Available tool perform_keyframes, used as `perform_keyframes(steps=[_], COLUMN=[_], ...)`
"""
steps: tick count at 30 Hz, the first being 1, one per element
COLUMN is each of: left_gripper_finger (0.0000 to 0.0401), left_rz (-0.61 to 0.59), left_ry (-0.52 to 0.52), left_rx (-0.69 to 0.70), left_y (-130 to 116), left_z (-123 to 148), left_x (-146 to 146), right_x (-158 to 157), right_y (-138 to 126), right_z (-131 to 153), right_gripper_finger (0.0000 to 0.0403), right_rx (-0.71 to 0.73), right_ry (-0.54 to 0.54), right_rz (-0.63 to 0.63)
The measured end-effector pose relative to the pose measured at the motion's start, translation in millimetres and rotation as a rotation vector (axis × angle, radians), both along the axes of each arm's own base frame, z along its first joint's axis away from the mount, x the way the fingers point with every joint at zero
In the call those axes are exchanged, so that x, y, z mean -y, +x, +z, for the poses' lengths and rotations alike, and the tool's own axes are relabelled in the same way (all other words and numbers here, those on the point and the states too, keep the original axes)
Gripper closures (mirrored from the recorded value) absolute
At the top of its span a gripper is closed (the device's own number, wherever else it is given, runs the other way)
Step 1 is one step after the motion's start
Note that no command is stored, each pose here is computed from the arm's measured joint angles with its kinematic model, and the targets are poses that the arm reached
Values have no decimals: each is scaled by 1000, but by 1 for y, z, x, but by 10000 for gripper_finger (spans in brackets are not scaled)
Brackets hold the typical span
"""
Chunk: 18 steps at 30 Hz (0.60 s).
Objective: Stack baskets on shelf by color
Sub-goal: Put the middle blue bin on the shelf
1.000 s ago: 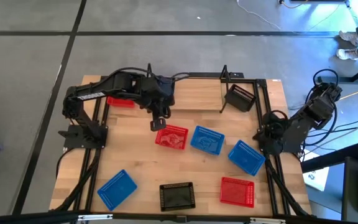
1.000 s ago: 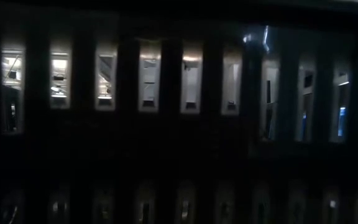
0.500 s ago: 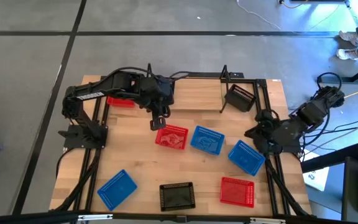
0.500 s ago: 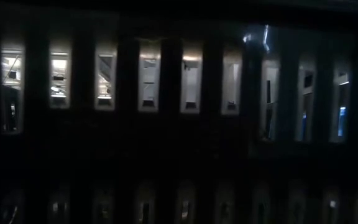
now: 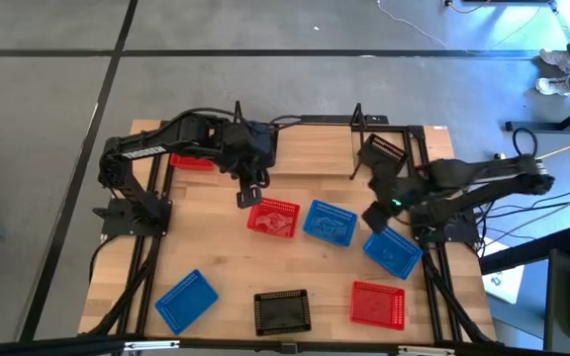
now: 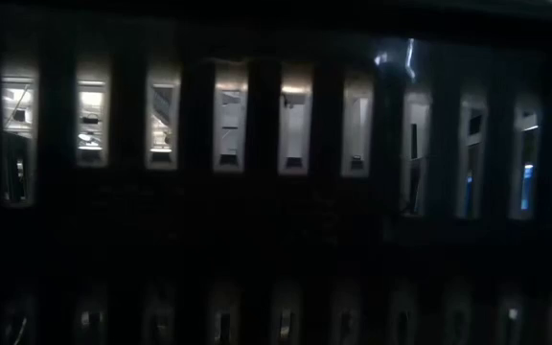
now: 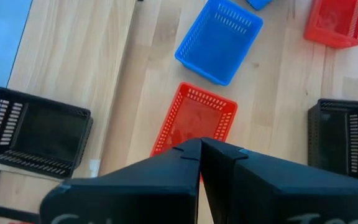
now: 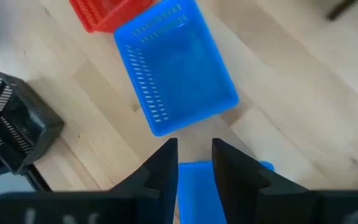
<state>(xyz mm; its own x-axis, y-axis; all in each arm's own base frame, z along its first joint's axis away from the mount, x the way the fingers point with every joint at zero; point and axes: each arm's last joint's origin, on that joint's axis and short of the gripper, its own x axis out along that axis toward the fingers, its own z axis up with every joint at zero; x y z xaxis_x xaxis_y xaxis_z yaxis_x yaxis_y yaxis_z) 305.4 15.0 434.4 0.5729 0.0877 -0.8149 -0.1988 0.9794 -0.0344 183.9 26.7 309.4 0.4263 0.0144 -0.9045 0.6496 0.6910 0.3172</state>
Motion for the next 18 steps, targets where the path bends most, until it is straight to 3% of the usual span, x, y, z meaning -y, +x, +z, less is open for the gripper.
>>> perform_keyframes(steps=[8,18], left_gripper_finger=[401,401], left_rz=[-34,-44], left_ry=[-8,-32], left_rx=[4,4], left_y=[-2,-2], left_z=[2,1], left_x=[12,27], right_x=[32,57], right_y=[49,84], right_z=[-35,-83], right_gripper_finger=[306,306], right_rx=[-113,-259], right_ry=[6,1], right_rz=[21,134])
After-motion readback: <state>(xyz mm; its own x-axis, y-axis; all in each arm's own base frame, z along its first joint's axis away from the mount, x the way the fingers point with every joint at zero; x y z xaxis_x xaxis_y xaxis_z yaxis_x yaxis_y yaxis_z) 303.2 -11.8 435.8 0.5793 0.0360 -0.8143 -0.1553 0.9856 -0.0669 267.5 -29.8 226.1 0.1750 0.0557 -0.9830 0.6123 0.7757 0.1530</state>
